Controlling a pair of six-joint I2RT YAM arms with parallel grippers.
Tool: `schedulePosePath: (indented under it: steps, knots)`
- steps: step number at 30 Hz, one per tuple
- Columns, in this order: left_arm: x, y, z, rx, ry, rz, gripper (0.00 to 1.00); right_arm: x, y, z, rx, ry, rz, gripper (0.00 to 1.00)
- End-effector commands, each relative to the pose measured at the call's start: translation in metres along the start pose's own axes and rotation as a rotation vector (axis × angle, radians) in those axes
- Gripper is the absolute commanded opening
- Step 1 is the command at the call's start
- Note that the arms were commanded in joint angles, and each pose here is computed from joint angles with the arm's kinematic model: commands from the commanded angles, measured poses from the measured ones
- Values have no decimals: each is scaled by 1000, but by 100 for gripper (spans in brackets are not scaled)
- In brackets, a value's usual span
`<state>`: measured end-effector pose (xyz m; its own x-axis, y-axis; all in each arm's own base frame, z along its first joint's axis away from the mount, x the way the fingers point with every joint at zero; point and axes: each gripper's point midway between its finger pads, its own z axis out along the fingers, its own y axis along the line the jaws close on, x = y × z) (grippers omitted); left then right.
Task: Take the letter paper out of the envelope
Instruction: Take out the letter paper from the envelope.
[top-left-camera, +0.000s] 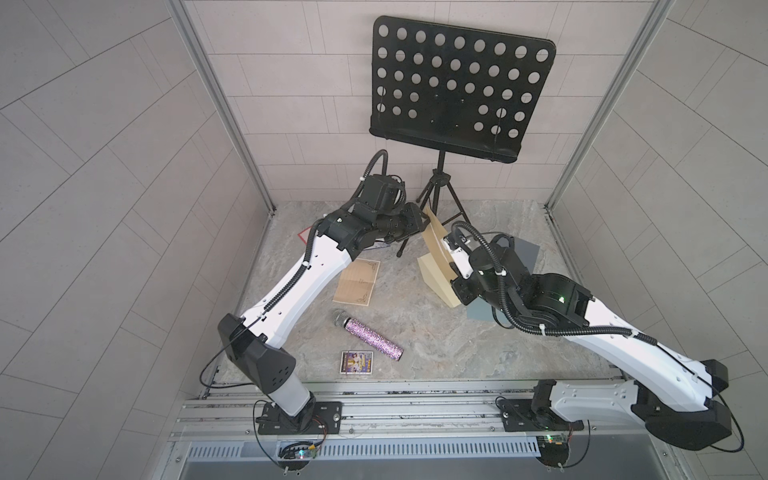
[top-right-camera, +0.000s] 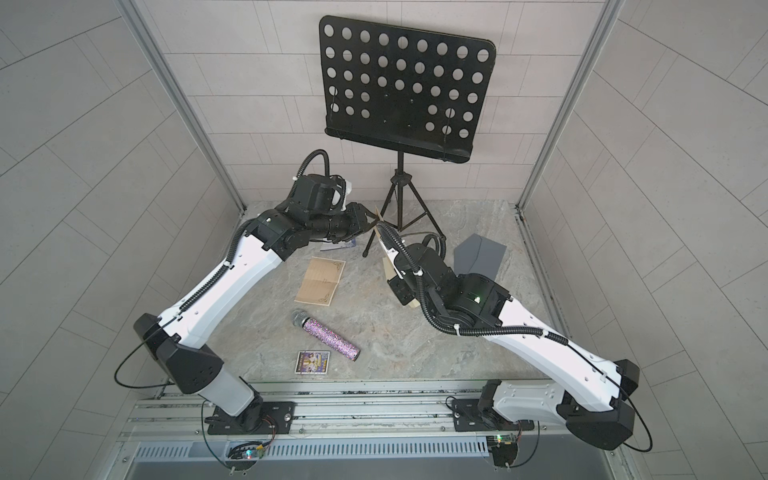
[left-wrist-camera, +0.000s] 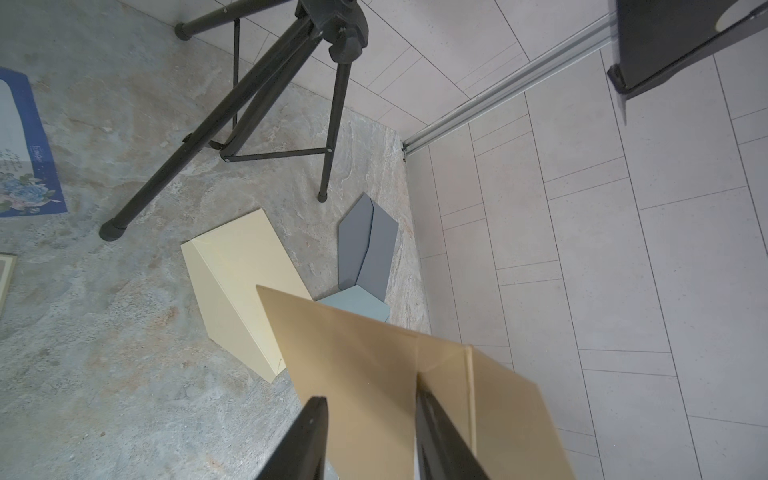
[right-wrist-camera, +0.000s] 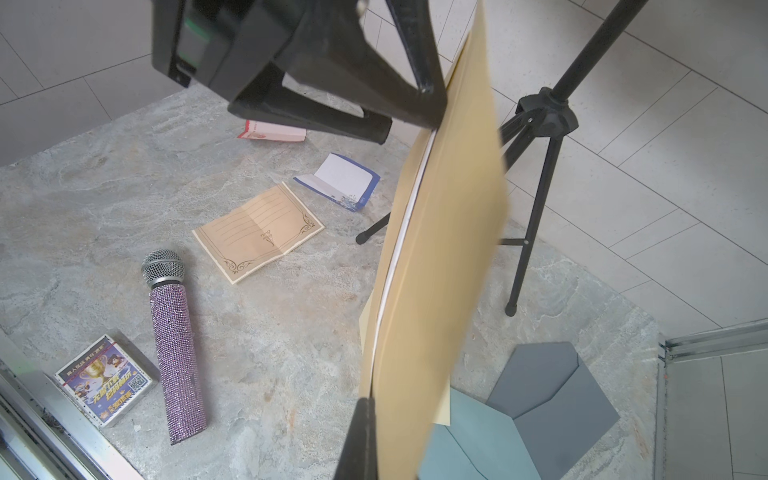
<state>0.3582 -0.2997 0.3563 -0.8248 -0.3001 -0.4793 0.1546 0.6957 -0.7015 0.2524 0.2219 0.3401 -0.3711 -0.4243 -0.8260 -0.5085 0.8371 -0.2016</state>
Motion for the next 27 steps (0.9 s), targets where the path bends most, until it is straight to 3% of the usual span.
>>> schedulePosePath:
  steps: [1,14,27]
  knots:
    - [9,17,-3,-110,33,37,37,-12,-9,-8,34,-41,13,0]
    - [15,41,-12,-242,34,67,29,-15,-17,-6,98,-45,-5,0]
    - [28,40,1,-210,90,47,27,-18,-10,-4,78,-59,23,0]
